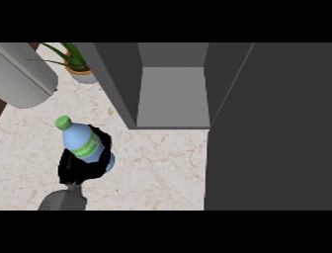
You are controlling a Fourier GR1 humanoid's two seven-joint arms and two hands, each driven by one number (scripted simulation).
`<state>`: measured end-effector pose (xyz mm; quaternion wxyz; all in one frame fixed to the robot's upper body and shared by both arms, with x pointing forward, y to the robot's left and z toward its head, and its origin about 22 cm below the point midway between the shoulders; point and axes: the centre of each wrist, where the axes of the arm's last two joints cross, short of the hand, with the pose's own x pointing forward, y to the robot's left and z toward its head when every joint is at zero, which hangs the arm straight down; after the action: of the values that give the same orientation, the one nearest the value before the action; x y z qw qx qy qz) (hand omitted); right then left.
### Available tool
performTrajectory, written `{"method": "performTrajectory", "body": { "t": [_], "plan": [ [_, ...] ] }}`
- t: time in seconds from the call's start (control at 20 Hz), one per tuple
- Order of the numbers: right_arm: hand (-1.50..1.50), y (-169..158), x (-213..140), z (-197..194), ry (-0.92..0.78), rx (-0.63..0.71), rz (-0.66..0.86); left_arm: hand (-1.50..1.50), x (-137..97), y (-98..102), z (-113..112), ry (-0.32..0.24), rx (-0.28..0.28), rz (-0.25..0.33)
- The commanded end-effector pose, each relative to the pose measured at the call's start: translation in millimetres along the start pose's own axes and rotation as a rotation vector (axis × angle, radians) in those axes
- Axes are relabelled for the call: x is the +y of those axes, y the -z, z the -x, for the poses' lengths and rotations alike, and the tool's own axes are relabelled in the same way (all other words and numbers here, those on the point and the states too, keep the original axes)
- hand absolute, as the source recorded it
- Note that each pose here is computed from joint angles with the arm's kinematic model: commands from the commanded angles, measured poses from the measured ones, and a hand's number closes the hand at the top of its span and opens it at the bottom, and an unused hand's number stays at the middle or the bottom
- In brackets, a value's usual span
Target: Pick up the bottled water, place it into the cabinet and close the cabinet
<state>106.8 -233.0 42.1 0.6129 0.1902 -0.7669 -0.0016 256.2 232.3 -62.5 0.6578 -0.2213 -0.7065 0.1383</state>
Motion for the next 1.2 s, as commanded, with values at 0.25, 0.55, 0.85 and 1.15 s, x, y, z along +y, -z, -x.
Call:
{"method": "performTrajectory", "body": {
  "t": [0.25,0.55,0.85,1.15],
  "plan": [
    [-1.50,3.6,13.6,-14.4,0.013,-0.006,-0.023,1.50,-83.0,53.5,-28.1,0.074,-0.042,0.032],
    [-1.50,2.0,-0.2,11.6,0.036,-0.002,-0.009,1.50,-137.1,80.1,-29.3,0.145,-0.023,0.028],
    [-1.50,2.1,7.2,4.3,0.022,0.008,-0.017,1.50,-159.9,112.6,-33.4,0.294,-0.077,0.013],
    [-1.50,8.7,-1.5,6.3,0.039,0.006,-0.006,1.50,-185.3,148.3,-37.6,0.390,-0.103,-0.003]
  ]
}}
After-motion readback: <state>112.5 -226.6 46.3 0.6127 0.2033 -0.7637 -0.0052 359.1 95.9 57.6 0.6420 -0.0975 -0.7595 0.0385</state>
